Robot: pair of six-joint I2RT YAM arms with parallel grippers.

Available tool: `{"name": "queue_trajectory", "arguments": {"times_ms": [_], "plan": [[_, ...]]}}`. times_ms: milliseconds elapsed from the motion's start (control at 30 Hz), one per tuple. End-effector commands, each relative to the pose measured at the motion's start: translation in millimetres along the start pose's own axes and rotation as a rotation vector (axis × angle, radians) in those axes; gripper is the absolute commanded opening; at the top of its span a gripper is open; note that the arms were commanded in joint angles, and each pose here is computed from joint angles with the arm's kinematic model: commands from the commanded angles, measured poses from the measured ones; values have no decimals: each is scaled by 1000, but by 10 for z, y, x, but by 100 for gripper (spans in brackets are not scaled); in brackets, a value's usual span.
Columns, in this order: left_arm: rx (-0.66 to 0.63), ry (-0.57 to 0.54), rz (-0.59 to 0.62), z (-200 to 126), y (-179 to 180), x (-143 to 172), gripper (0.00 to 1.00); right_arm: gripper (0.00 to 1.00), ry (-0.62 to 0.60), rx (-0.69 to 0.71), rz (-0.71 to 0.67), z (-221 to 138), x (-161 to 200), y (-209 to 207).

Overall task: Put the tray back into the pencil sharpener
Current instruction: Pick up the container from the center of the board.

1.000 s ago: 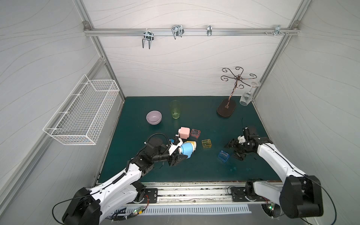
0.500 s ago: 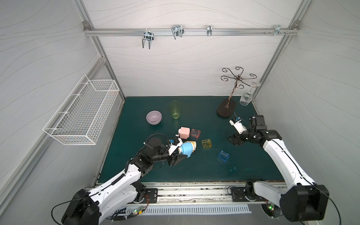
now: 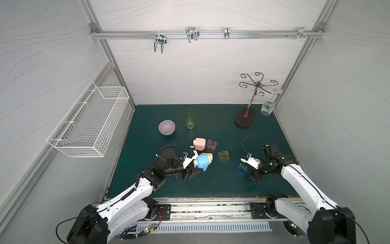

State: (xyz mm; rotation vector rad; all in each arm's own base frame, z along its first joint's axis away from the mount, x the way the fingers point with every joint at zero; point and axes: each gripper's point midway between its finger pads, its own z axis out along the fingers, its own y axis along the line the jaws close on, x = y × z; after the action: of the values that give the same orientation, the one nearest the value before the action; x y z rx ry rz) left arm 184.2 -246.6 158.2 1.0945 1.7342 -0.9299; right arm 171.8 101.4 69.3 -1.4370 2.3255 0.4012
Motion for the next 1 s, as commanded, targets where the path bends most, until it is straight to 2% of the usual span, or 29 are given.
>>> {"name": "queue_trajectory", "arguments": {"times_ms": [0,233,667,967], "plan": [[23,-81,91,-7,-32,-320,0,85,41,2,-28,82,42,-2],[27,-75,94,9,-27,-309,0,84,74,32,-4,203,22,-154],[29,-90,89,1,-28,-388,0,81,116,1,25,415,-10,-170],[44,-91,92,3,-49,-418,0,72,142,-12,52,484,-40,-234]]}}
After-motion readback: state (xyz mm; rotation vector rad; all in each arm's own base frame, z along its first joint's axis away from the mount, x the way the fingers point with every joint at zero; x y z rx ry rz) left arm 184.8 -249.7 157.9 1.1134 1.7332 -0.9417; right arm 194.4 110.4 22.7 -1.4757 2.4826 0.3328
